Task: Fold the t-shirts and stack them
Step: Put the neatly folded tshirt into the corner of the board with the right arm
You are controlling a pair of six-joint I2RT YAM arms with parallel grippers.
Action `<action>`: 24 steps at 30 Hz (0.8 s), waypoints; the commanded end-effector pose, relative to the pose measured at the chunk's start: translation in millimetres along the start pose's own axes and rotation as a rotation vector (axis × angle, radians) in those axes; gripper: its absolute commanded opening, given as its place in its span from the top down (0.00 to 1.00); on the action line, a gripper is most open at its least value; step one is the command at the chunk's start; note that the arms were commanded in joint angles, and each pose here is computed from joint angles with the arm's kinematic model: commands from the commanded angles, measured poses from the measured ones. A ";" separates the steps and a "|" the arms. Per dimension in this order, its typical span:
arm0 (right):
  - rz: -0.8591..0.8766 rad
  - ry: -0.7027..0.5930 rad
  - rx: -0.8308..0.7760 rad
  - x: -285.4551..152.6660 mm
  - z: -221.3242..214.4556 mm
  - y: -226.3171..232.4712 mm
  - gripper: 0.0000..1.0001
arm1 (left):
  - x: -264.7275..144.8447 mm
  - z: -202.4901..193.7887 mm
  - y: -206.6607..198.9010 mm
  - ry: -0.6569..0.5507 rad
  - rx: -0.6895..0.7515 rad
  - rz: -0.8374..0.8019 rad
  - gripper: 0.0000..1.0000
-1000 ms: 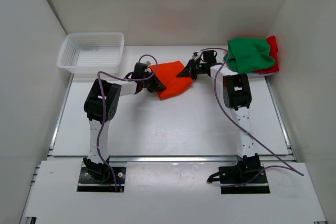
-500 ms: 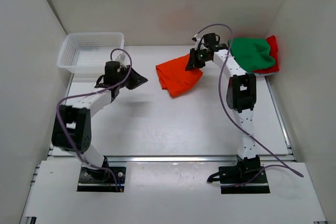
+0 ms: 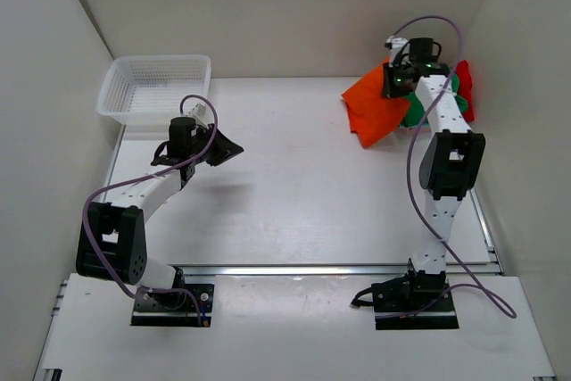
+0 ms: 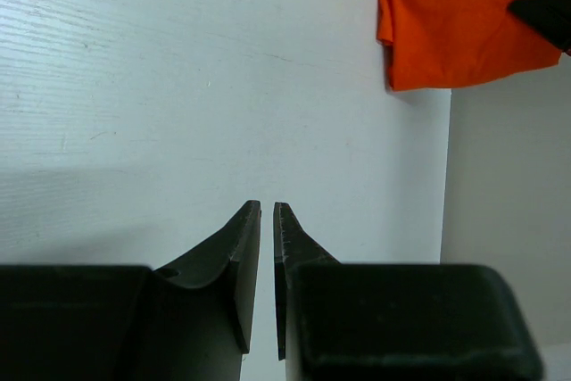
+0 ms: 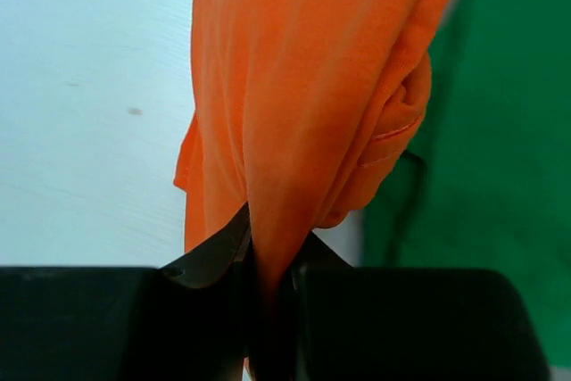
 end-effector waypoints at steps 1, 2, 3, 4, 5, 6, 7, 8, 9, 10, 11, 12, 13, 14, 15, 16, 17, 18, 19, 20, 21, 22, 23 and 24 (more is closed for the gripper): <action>-0.098 -0.192 -0.011 -54.4 30.1 -44.0 1.00 | -6.3 2.6 -3.0 -0.024 0.040 -0.005 0.77; -0.131 -0.207 0.004 -58.5 28.1 -62.0 1.00 | -6.0 3.1 -2.0 -0.027 0.038 0.000 0.77; -0.159 -0.229 0.018 -65.8 30.3 -74.2 1.00 | -5.3 1.9 -1.2 -0.022 0.042 0.001 0.77; -0.176 -0.231 0.039 -68.2 26.1 -89.7 1.00 | -4.0 0.4 0.9 -0.016 0.042 0.004 0.77; -0.177 -0.236 0.052 -65.1 25.6 -97.3 1.00 | -3.6 -2.8 2.6 -0.011 0.043 0.011 0.77; -0.190 -0.251 0.057 -71.9 26.8 -106.0 1.00 | -2.7 -0.8 1.1 -0.014 0.045 0.006 0.77; -0.194 -0.254 0.060 -72.8 27.0 -111.8 1.00 | -1.9 -1.5 1.9 -0.009 0.043 0.007 0.77; -0.207 -0.271 0.062 -75.5 31.4 -115.6 1.00 | -0.6 -3.8 2.7 -0.006 0.038 0.015 0.77; -0.207 -0.268 0.059 -75.7 30.8 -118.1 1.00 | 0.4 -3.4 3.0 -0.007 0.042 0.014 0.78; -0.215 -0.297 0.047 -80.4 38.3 -118.9 1.00 | 0.7 -4.4 1.2 -0.005 0.045 0.011 0.77; -0.217 -0.314 0.047 -84.6 42.1 -119.6 1.00 | 1.9 -7.0 3.3 0.006 0.039 0.017 0.77; -0.213 -0.341 0.043 -90.8 47.9 -120.7 1.00 | 0.7 -4.4 2.1 -0.002 0.042 0.017 0.77; -0.202 -0.365 0.049 -96.4 52.4 -120.1 1.00 | 2.2 -7.2 2.1 0.008 0.048 0.017 0.77; -0.197 -0.386 0.060 -102.5 55.2 -122.4 1.00 | 3.0 -8.2 4.1 0.008 0.049 0.030 0.77; -0.203 -0.408 0.056 -110.4 59.6 -122.7 1.00 | 2.6 -7.9 4.7 0.007 0.051 0.033 0.77; -0.213 -0.417 0.053 -113.9 60.5 -125.4 1.00 | 2.1 -8.7 4.2 0.008 0.051 0.037 0.77; -0.217 -0.418 0.050 -114.5 60.2 -125.5 1.00 | 2.8 -10.6 4.8 0.016 0.052 0.038 0.77; -0.230 -0.419 0.055 -116.0 58.7 -131.3 1.00 | 2.3 -11.5 5.4 0.016 0.048 0.040 0.77; -0.226 -0.412 0.065 -114.5 54.8 -134.3 1.00 | 0.9 -11.9 6.0 0.019 0.047 0.040 0.77; -0.226 -0.411 0.083 -113.4 51.3 -141.7 1.00 | -0.3 -9.2 7.2 0.005 0.046 0.044 0.77; -0.220 -0.413 0.091 -113.3 49.4 -144.5 1.00 | -0.6 -11.1 6.9 0.009 0.050 0.045 0.77; -0.221 -0.397 0.112 -108.1 41.5 -151.3 1.00 | -0.9 -9.4 8.8 0.005 0.051 0.048 0.77; -0.225 -0.387 0.110 -107.2 37.9 -154.7 1.00 | -1.5 -8.3 6.8 0.003 0.058 0.042 0.77; -0.239 -0.379 0.105 -102.9 34.0 -160.2 1.00 | -2.9 -10.6 12.2 0.016 0.047 0.066 0.77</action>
Point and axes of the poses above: each gripper's point midway between its finger pads, its own x axis out along the fingers, its own y axis along the line the jaws close on, z = x × y, the point moved 8 cm from there along -x, back along the fingers, and after that the axes turned 1 degree about x, right-handed, at the moved point
